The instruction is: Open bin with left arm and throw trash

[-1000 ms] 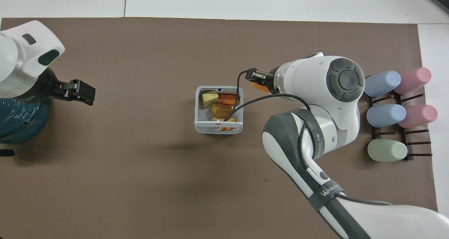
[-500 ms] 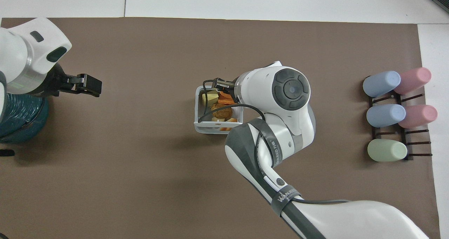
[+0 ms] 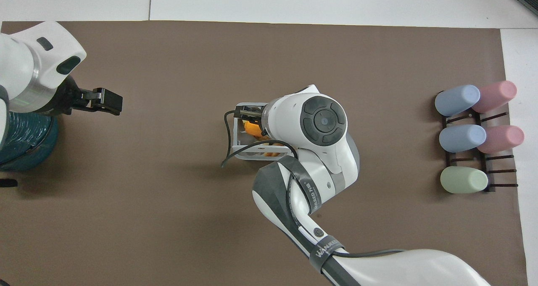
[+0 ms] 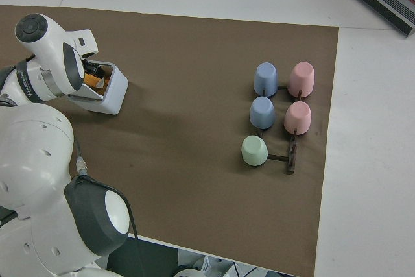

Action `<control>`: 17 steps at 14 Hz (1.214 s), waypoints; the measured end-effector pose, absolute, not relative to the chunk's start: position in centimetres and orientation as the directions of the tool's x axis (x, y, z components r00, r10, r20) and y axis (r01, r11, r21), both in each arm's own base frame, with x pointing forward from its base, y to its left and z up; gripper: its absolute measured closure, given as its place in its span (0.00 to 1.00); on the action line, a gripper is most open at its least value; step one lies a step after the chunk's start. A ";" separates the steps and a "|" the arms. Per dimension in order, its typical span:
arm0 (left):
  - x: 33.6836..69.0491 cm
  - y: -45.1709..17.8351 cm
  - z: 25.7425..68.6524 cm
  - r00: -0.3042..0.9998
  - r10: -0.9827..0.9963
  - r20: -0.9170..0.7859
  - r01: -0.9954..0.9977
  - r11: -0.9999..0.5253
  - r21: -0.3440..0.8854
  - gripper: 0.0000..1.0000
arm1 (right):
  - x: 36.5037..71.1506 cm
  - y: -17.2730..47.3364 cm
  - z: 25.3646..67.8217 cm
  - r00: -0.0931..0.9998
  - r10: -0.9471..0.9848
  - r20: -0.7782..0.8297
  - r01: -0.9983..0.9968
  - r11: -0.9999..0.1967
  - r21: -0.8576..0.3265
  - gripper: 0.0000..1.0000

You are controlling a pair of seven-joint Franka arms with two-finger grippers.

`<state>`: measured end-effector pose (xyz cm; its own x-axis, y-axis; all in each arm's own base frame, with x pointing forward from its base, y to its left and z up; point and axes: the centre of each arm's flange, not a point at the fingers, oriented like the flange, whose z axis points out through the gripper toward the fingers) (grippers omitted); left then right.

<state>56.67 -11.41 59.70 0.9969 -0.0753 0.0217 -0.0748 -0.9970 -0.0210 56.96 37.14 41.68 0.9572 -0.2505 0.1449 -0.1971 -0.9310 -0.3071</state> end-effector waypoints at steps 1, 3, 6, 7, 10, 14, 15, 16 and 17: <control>56.7 -11.4 59.7 0.997 -0.075 0.025 -0.075 -0.997 -0.021 0.00 | 57.0 37.1 41.7 0.957 -0.251 0.145 -0.198 -0.931 -0.307 0.00; 56.8 -11.4 59.6 0.997 -0.075 0.032 -0.075 -0.997 -0.020 0.00 | 57.0 37.0 41.7 0.957 -0.252 0.145 -0.199 -0.931 -0.306 0.00; 56.9 -11.2 59.0 0.997 -0.071 0.040 -0.070 -0.997 -0.019 0.00 | 57.3 36.6 41.6 0.955 -0.259 0.145 -0.206 -0.930 -0.304 0.00; 56.8 -11.1 58.9 0.997 -0.070 0.042 -0.069 -0.997 -0.019 0.00 | 57.5 36.1 41.5 0.953 -0.267 0.144 -0.215 -0.929 -0.300 0.00; 56.6 -11.0 58.9 0.996 -0.068 0.050 -0.068 -0.998 -0.019 0.00 | 59.2 31.8 42.3 0.939 -0.305 0.159 -0.254 -0.927 -0.275 0.00; 56.6 -11.0 58.9 0.996 -0.068 0.052 -0.068 -0.998 -0.019 0.00 | 60.2 23.5 46.4 0.940 -0.296 0.169 -0.262 -0.944 -0.200 0.00; 56.6 -11.0 58.9 0.996 -0.068 0.052 -0.068 -0.998 -0.019 0.00 | 60.2 21.3 47.6 0.942 -0.289 0.174 -0.257 -0.949 -0.184 0.00; 56.6 -11.0 58.9 0.996 -0.068 0.052 -0.068 -0.998 -0.019 0.00 | 59.9 19.0 48.8 0.944 -0.281 0.173 -0.252 -0.953 -0.170 0.00; 56.6 -11.0 58.9 0.996 -0.068 0.053 -0.068 -0.998 -0.019 0.00 | 59.3 16.7 49.7 0.946 -0.273 0.172 -0.247 -0.956 -0.158 0.00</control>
<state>56.62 -10.98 58.94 0.9963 -0.0684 0.0525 -0.0675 -0.9975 -0.0192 59.35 16.71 49.74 0.9465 -0.2733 0.1716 -0.2474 -0.9559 -0.1579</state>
